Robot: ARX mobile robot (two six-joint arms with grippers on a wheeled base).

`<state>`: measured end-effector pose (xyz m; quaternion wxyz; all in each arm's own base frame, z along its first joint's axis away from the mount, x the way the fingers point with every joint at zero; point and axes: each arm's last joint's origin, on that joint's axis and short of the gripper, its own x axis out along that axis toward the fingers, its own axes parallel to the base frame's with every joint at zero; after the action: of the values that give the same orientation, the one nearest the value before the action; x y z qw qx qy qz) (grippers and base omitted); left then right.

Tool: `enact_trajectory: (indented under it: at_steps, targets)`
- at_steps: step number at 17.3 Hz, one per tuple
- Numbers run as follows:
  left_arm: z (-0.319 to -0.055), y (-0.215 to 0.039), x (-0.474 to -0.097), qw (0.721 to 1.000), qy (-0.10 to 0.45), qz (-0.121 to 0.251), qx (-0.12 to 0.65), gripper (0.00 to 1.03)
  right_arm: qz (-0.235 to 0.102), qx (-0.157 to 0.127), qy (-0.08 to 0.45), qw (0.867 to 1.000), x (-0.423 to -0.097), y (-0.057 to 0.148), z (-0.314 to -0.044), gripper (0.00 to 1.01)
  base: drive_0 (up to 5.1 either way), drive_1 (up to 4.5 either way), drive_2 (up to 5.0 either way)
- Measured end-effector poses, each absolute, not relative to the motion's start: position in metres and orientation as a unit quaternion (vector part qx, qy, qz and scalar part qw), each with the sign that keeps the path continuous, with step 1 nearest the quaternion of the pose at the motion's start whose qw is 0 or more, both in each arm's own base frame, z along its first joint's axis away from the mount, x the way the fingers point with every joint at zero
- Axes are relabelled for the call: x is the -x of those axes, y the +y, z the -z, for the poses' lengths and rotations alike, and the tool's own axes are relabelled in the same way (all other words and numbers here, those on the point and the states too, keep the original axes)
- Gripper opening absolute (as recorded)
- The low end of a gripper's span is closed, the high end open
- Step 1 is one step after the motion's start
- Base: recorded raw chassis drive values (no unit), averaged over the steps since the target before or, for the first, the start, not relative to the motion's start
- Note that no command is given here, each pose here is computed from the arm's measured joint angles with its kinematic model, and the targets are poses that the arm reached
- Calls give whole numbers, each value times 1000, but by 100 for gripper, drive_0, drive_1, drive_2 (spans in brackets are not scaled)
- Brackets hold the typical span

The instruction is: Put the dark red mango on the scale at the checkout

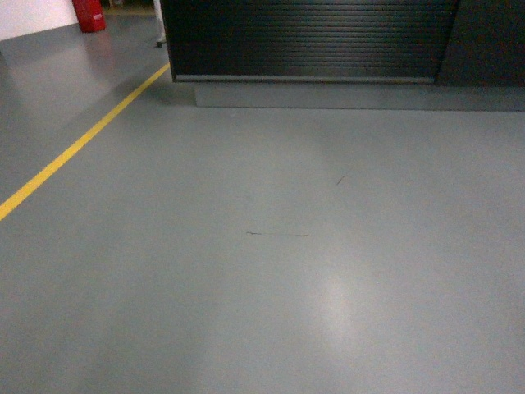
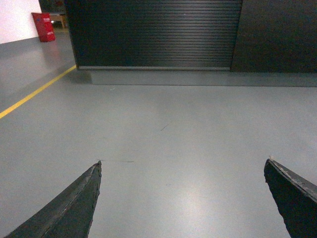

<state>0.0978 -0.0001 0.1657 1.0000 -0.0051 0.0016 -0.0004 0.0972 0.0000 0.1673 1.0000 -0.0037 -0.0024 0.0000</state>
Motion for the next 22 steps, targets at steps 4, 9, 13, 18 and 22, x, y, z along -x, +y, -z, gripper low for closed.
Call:
enact_trajectory:
  at_steps: [4,9,13,18,22]
  targets:
    - [-166,0,-98,1000,2,0,5,98,0,4,-2,1000,-97,0,-167,98,0,0,0]
    - [-166,0,-98,1000,2,0,5,98,0,4,-2,1000,-97,0,-167,98,0,0,0]
    - [-166,0,-98,1000,2,0,5,98,0,4,-2,1000,-97,0,-167,98,0,0,0]
    - [-166,0,-98,1000,1,0,5,98,0,4,-3,1000,-97,0,-167,98,-2,111,-114]
    - [-166,0,-98,1000,1,0,5,98,0,4,-2,1000,-97,0,-167,98,-4,399,-407]
